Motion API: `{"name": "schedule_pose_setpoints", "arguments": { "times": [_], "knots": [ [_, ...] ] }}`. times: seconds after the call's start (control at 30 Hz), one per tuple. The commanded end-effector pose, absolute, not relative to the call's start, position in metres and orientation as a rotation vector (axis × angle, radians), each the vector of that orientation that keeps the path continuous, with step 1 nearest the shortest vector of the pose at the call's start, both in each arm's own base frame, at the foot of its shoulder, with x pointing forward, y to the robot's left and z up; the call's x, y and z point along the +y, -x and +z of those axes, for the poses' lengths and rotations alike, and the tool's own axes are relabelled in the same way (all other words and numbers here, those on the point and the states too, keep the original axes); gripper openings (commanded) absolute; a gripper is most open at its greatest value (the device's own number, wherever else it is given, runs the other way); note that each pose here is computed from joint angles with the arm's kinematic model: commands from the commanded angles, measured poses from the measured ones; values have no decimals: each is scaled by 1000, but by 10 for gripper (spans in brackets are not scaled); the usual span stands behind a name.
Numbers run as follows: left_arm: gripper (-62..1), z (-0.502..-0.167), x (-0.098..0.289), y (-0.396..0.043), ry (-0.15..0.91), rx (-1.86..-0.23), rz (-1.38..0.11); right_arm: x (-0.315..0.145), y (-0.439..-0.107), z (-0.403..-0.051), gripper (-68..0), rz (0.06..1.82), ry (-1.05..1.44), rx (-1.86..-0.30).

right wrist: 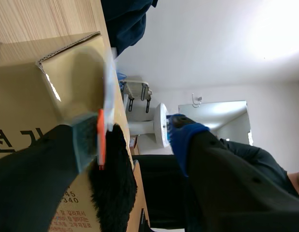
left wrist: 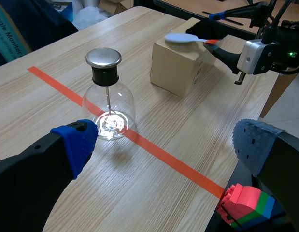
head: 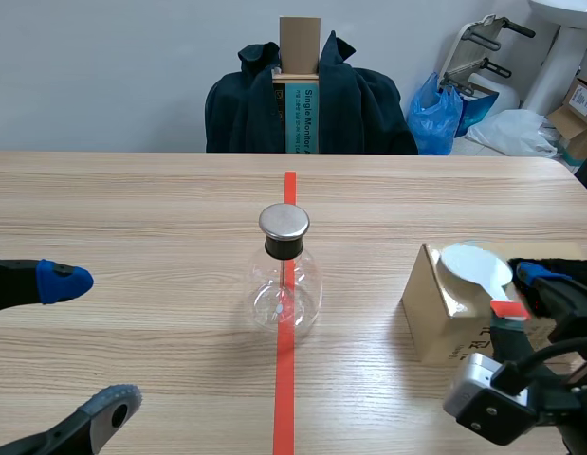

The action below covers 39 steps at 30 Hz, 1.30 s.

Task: Do the electroscope experiment.
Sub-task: 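Put the plate down on the right, then return to the home posture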

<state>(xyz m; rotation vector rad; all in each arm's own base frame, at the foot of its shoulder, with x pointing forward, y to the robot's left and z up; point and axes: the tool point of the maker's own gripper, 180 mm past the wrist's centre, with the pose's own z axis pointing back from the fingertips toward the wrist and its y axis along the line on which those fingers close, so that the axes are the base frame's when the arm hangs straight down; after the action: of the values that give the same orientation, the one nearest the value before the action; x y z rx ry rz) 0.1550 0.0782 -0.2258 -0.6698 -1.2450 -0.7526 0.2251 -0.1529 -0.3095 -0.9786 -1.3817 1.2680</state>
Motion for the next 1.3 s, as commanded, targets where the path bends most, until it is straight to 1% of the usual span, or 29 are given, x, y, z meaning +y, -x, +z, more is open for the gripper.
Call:
{"name": "schedule_pose_setpoints", "arguments": {
  "times": [0.0,0.1,0.17,0.37,0.47,0.53,0.67,0.73,0.8,0.87,0.97,1.07,1.27],
  "knots": [
    [-6,-221,76,-155,689,-1264,-737,-154,-227,-292,-297,1225,1030,-1440],
    [-6,-221,76,-155,688,-1264,-737,-155,-228,-292,-204,1223,1034,-1435],
    [-6,-221,76,-155,688,-1264,-737,-154,-228,-292,-170,1229,1037,-1435],
    [-6,-221,76,-155,688,-1264,-737,-156,-223,-297,-169,1257,1052,-1402],
    [-6,-221,76,-155,689,-1264,-737,-159,-213,-304,-169,1279,1031,-1369],
    [-6,-221,76,-155,689,-1264,-737,-162,-199,-313,-169,1322,999,-1335],
    [-6,-221,76,-155,689,-1264,-737,-169,-161,-333,-169,1422,904,-1247],
    [-6,-221,76,-155,689,-1264,-737,-176,-148,-339,-169,1415,865,-1205],
    [-6,-221,76,-155,688,-1264,-737,-185,-141,-341,-169,1379,836,-1176],
    [-6,-221,76,-155,688,-1264,-737,-191,-142,-336,-169,1343,812,-1187],
    [-6,-221,76,-155,689,-1264,-737,-191,-153,-315,-169,1280,779,-1275],
    [-6,-221,76,-155,689,-1264,-737,-189,-174,-283,-169,1202,777,-1385],
    [-6,-221,76,-155,689,-1264,-737,-190,-220,-225,-169,1006,629,-1493]
  ]
}}
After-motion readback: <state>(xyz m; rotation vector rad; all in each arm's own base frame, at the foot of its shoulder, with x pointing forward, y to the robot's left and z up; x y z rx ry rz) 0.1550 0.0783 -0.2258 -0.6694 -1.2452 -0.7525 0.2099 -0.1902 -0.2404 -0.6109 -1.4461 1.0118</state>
